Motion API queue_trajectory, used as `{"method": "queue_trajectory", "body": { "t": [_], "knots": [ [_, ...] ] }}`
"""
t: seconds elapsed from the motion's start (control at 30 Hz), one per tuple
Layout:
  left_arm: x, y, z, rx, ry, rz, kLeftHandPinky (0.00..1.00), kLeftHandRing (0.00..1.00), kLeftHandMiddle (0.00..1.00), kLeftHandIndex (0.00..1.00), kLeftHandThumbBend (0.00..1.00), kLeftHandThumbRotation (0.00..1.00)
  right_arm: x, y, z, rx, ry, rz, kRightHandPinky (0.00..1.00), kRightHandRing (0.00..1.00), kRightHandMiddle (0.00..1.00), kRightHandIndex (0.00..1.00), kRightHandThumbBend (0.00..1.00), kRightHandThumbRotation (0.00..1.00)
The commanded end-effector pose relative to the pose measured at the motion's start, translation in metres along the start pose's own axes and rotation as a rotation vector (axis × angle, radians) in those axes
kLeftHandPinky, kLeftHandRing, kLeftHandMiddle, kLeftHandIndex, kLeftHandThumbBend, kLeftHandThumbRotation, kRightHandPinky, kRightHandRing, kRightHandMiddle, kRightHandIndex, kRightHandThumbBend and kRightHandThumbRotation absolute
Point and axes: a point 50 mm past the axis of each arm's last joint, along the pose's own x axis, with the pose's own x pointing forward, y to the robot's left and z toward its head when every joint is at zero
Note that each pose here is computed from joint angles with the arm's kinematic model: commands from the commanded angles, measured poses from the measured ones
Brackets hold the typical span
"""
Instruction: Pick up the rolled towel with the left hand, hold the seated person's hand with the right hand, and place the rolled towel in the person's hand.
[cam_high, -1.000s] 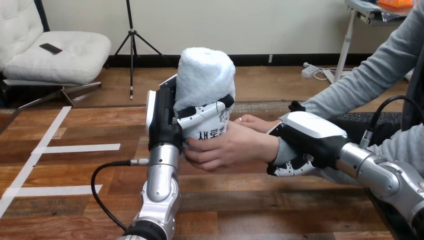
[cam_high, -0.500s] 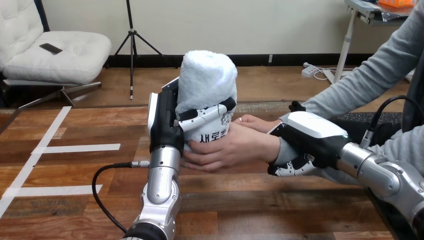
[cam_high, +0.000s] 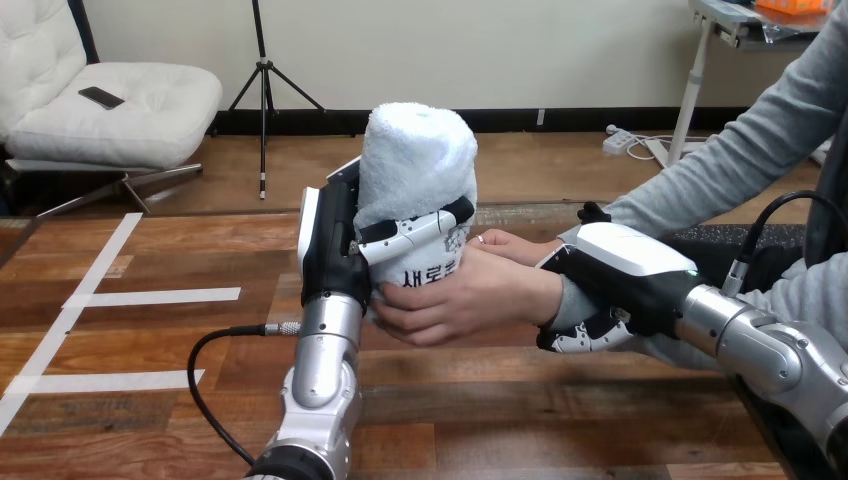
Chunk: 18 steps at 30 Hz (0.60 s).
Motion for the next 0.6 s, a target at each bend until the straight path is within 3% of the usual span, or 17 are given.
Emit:
{"method": "queue_trajectory", "body": {
  "t": [0.0,0.07,0.1,0.13,0.33,0.57],
  "knots": [
    [0.0144,-0.0264,0.0171,0.002,-0.038,-0.183,0.44,0.51,0.56,0.55,0.88,0.13,0.0141,-0.0362,0.0220,-0.048,-0.103,-0.111,0.30,0.34,0.39,0.44,0.49,0.00],
    [0.0148,-0.0255,0.0167,0.010,-0.030,-0.196,0.50,0.58,0.63,0.63,0.94,0.22,0.0139,-0.0362,0.0220,-0.050,-0.103,-0.112,0.30,0.34,0.39,0.44,0.49,0.00],
    [0.0150,-0.0251,0.0164,0.013,-0.026,-0.201,0.50,0.58,0.63,0.63,0.94,0.22,0.0138,-0.0362,0.0219,-0.051,-0.103,-0.113,0.30,0.34,0.39,0.44,0.49,0.00],
    [0.0151,-0.0248,0.0162,0.015,-0.023,-0.204,0.57,0.65,0.69,0.69,0.96,0.30,0.0138,-0.0362,0.0219,-0.051,-0.103,-0.113,0.30,0.34,0.39,0.44,0.49,0.00],
    [0.0154,-0.0217,0.0159,0.044,-0.016,-0.221,0.77,0.82,0.85,0.83,0.99,0.52,0.0137,-0.0360,0.0215,-0.050,-0.100,-0.113,0.30,0.34,0.39,0.44,0.49,0.00],
    [0.0157,-0.0186,0.0153,0.058,-0.007,-0.226,0.88,0.92,0.94,0.92,1.00,0.69,0.0136,-0.0360,0.0206,-0.048,-0.095,-0.111,0.30,0.34,0.39,0.44,0.49,0.00]
  ]
}}
